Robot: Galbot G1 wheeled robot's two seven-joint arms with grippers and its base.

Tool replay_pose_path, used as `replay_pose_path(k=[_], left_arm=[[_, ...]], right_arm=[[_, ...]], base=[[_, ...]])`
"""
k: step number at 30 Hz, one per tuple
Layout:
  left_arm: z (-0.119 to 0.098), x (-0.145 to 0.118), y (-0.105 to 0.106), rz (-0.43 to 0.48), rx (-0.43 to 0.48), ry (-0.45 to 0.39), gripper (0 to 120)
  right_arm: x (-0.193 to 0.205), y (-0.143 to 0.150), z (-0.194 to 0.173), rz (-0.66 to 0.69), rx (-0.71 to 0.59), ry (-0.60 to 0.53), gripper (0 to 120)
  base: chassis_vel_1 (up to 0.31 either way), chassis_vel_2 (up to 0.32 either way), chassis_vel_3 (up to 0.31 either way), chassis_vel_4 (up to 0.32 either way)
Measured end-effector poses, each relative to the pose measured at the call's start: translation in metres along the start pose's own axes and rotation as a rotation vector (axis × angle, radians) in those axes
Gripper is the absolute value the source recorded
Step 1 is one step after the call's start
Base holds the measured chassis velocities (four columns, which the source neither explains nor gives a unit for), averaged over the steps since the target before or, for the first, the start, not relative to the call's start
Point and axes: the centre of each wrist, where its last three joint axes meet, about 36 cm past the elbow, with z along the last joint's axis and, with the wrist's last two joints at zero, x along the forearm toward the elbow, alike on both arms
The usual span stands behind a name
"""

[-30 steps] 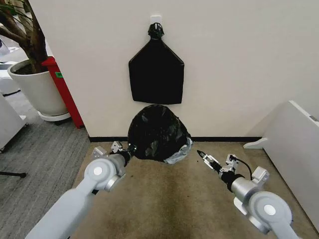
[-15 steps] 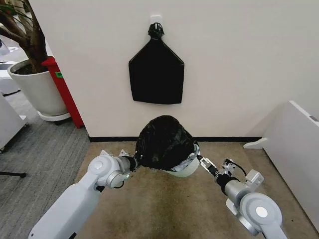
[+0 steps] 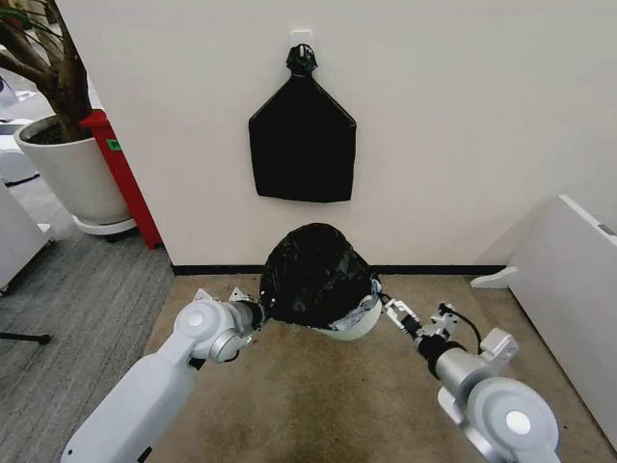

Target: Place the garbage bag over the trash bin.

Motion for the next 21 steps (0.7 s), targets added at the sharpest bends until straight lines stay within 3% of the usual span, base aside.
replay_pose_path(k=[11,16,21], left_arm=[[0.004,0.004,-0.003,0.011,-0.006,0.002,1],[0.003,0.006,-0.007,0.019,-0.006,0.004,1],[0.004,0.006,-0.008,0.021,-0.004,0.009,1]], right_arm=[[-0.029,-0.020,0.014,0.073,0.005,0.033,100],[-0.042,-0.056,0.028,0.181,0.060,0.040,100],[-0.045,-0.070,0.032,0.213,0.086,0.014,100]], base=[[0.000,0.000,0.000,0.000],[0.000,0.000,0.000,0.000],[0.000,0.000,0.000,0.000]])
